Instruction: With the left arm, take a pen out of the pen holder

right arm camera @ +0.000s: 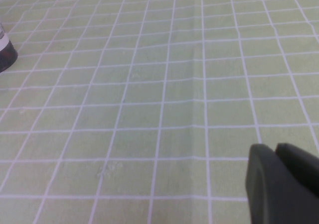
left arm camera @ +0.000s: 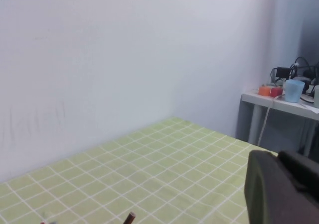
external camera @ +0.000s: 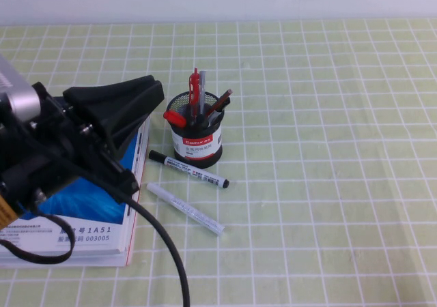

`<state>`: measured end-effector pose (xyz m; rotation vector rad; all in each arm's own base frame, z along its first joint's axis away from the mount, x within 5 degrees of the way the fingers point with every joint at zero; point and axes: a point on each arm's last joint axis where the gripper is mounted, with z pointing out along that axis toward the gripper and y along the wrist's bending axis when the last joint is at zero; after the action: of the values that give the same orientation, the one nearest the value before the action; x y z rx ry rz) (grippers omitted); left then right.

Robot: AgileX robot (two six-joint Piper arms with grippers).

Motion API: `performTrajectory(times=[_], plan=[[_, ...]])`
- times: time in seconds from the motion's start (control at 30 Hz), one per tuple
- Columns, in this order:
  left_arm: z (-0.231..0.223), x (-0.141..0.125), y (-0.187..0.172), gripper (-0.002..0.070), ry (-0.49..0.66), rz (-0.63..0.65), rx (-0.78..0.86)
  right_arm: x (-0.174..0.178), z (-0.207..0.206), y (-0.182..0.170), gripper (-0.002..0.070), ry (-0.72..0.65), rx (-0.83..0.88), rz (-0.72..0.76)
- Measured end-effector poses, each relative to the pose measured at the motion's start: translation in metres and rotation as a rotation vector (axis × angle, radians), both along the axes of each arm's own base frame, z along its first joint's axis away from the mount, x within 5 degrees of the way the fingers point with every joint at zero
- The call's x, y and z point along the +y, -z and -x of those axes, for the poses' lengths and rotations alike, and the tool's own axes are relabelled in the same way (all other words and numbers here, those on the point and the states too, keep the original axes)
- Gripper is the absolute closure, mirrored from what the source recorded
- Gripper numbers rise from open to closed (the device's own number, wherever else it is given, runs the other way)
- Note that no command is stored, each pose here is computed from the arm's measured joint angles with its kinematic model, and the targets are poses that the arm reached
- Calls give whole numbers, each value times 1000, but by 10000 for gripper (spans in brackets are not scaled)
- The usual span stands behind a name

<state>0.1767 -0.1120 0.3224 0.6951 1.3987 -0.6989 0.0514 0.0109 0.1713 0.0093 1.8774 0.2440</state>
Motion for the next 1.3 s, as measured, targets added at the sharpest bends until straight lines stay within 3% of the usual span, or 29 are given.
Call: performTrajectory(times=[0.57, 0.77, 0.9, 1.07, 1.3], plan=[[2, 1, -7, 675, 1, 114, 33, 0, 0, 0, 691, 0, 0, 0], [14, 20, -29, 675, -147, 242, -30, 0, 0, 0, 691, 0, 0, 0], [31, 43, -30, 675, -305, 346, -102, 0, 0, 0, 692, 0, 0, 0], [51, 65, 5, 675, -485, 309, -122, 0, 0, 0, 691, 0, 0, 0], [81, 83, 58, 675, -596, 191, -3, 0, 0, 0, 692, 0, 0, 0]])
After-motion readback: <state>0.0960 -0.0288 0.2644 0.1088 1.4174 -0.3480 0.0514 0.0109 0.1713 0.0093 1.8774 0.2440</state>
